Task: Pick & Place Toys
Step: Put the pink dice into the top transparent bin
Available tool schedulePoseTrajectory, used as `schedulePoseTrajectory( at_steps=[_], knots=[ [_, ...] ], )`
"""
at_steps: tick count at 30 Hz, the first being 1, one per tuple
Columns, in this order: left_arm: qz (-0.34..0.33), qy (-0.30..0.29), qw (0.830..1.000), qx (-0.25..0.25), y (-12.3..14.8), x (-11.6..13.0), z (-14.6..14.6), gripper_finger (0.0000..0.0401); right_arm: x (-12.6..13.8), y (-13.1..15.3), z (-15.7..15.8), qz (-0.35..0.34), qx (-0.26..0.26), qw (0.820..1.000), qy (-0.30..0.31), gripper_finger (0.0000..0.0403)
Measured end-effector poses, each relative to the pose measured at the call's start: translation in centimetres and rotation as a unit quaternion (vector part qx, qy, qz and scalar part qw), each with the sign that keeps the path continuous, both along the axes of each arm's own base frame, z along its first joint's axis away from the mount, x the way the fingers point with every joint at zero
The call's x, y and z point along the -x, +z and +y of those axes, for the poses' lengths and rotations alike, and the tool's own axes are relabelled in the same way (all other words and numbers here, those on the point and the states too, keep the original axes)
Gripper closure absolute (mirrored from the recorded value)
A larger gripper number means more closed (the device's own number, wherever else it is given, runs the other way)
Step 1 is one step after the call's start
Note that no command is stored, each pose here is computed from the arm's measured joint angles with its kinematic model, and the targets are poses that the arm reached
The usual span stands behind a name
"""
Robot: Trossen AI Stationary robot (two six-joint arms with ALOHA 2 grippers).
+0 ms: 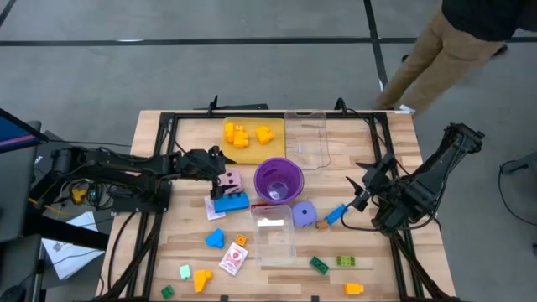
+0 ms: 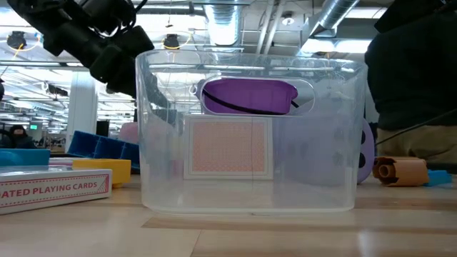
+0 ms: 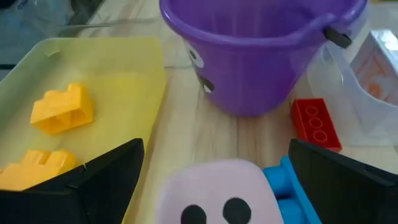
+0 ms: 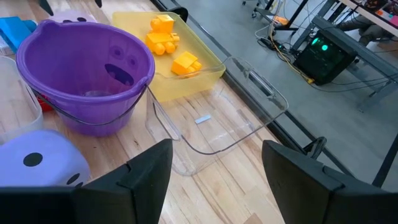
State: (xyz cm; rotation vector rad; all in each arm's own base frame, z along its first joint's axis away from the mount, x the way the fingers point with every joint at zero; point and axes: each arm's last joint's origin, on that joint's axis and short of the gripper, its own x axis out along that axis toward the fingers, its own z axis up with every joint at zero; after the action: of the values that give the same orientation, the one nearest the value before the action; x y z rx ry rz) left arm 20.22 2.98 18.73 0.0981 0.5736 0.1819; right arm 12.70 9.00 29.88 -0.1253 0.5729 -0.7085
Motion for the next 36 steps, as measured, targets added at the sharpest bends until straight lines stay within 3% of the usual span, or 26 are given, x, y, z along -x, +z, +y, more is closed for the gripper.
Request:
schedulePoseTrajectory(
  at_steps=[8,16,26,36],
  knots=[
    [0.034,0.06,0.998,0.011,-0.7,0.5,0.1,0.0005,0.0,0.0,0.0,0.0,-0.001,1.0,0.0,0.0161],
    [0.07,0.046,0.996,0.023,-2.1,-0.3,-1.0,0.0005,0.0,0.0,0.0,0.002,-0.002,1.0,0.0,0.0161],
    [0.097,0.075,0.992,0.012,-4.1,-1.5,-0.8,0.0005,0.0,0.0,0.0,0.003,-0.002,1.0,0.001,0.0161],
    [0.046,0.054,0.997,0.033,-1.6,-0.2,-1.2,0.0005,0.0,0.0,0.0,0.003,-0.002,1.0,0.001,0.0161]
  ],
)
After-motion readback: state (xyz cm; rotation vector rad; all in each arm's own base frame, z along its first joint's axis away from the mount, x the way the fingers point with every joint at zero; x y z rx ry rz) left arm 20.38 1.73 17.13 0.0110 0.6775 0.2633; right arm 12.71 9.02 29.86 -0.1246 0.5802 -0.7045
